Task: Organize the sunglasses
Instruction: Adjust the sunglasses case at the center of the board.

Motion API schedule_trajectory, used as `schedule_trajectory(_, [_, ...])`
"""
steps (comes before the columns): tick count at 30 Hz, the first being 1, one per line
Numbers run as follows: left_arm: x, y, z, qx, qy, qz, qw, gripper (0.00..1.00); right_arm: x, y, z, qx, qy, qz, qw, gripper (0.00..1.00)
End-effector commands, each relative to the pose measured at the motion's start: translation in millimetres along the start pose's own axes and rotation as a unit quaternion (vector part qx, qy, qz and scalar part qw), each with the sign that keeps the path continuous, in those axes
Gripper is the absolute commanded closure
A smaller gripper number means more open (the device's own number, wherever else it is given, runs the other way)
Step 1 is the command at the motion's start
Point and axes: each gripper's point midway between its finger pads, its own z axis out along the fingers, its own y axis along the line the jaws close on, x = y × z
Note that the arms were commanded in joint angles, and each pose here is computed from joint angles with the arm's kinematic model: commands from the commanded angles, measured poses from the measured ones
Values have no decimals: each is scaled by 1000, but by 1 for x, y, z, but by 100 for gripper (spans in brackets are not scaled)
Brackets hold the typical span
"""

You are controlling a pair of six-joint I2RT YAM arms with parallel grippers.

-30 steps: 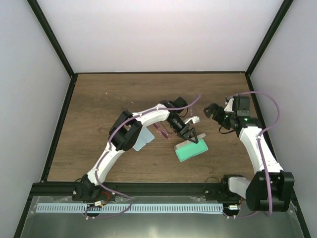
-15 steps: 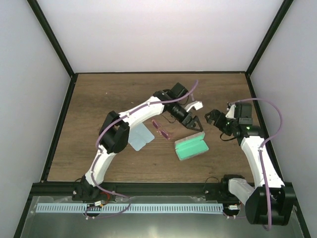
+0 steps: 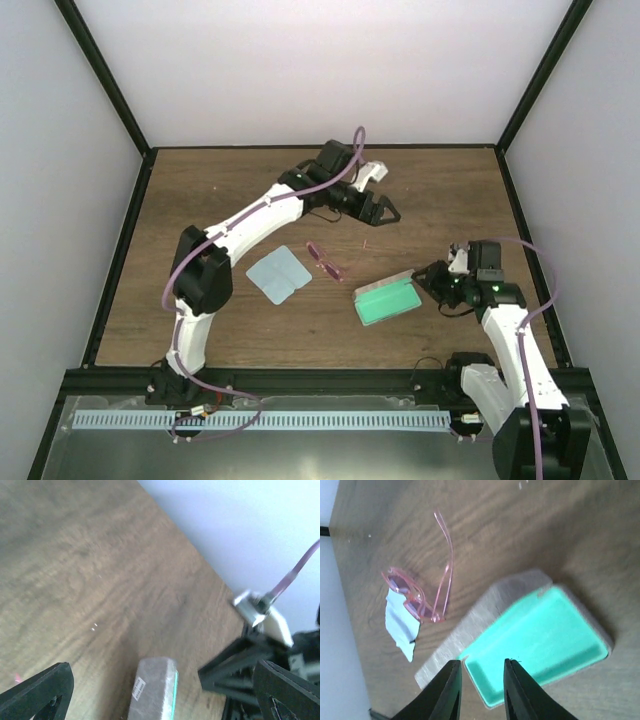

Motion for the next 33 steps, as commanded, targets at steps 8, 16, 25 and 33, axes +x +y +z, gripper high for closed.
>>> schedule_trajectory(8, [-19,10,-35,-68,-79,-21,994,0,58,-14,32,-89,98,125,983,83])
schedule_trajectory(16, [3,23,-39,-81,-65,-39,994,0,72,-19,53,-109,119,175,971,86])
schedule_trajectory(25, [11,31,-41,-90,-55,-44,993,0,57,-12,82,-102,132,203,965,90])
schedule_trajectory(33, [12,37,-50,-101,-55,-43,992,0,16,-17,98,-49,83,224,970,94])
